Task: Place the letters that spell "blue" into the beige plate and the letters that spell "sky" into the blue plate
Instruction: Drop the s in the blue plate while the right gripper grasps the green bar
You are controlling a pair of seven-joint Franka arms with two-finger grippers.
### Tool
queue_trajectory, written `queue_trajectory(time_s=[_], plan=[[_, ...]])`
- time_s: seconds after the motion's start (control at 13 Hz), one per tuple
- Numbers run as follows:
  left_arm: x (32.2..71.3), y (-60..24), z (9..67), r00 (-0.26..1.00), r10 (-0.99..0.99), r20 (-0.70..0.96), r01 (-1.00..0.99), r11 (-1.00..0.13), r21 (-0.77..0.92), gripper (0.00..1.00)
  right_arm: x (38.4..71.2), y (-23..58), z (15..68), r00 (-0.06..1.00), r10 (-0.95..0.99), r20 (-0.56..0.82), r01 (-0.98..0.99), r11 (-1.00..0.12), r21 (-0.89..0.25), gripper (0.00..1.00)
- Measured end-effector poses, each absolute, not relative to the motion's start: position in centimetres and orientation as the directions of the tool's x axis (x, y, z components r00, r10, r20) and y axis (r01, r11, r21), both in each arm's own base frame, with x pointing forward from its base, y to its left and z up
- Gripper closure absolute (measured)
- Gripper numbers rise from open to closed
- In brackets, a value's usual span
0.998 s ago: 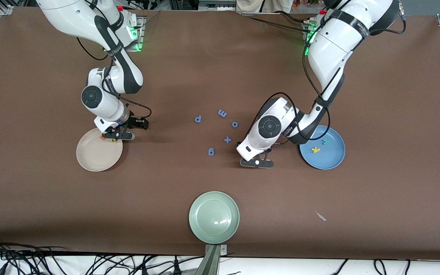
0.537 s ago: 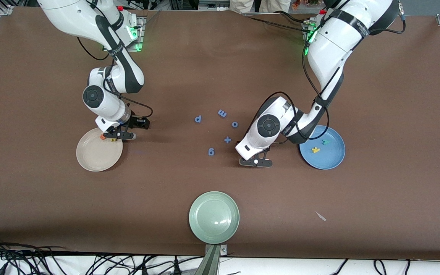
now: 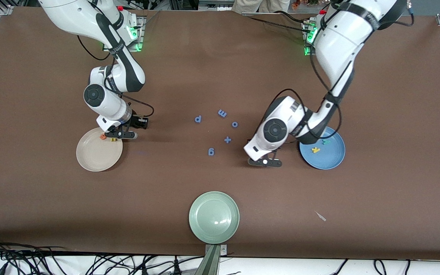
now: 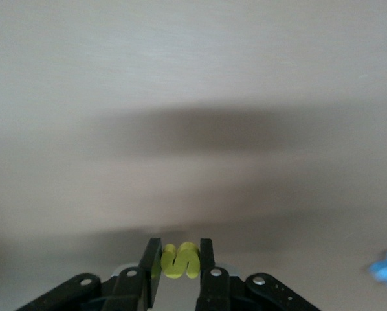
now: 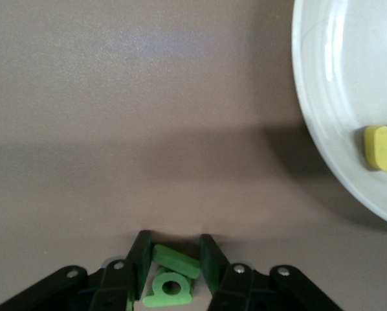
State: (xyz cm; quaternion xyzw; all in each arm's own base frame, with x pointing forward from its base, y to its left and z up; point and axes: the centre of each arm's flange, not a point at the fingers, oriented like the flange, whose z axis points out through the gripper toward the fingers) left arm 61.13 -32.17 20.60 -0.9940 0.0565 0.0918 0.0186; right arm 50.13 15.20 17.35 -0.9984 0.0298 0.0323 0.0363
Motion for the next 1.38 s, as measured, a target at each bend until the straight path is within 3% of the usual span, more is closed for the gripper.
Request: queue_trajectory(time_s=[0.23,0.46,0.54,0.84,1.0,1.38], plan=[[64.0,-23.0,24.1,0.943,-0.214,-0.253,-0.228,-0.973,-0.027,0.72,50.2,15.2,17.4,0.996,-0.056,-0.066,-0.060,-0.996,-0.071,0.62],[65.1,-15.2,24.0,0.901,-0.298,-0.315,-0.337,-0.938,-0.078,0.72,50.9,14.8,18.9,0.995,-0.039,-0.087,-0.045,-0.996,-0.074,0.62],[64.8,-14.1,23.2,0.896,-0.295,-0.333,-0.339,-0.937,-0.083,0.66,51.8,13.9,20.2,0.994,-0.023,-0.109,-0.031,-0.997,-0.074,0.62],[64.1,-14.7,24.1,0.885,-0.303,-0.354,-0.352,-0.933,-0.080,0.23,55.7,8.3,24.7,0.990,0.053,-0.130,0.042,-0.996,-0.084,0.63],[63.9,-15.8,29.6,0.891,-0.309,-0.331,-0.360,-0.927,-0.103,0.01,56.1,6.3,24.6,0.988,0.090,-0.126,0.079,-0.993,-0.086,0.63],[63.2,-12.7,49.3,0.965,-0.250,-0.075,-0.261,-0.944,-0.203,0.00,56.3,4.3,23.7,0.983,0.123,-0.134,0.111,-0.990,-0.090,0.61]])
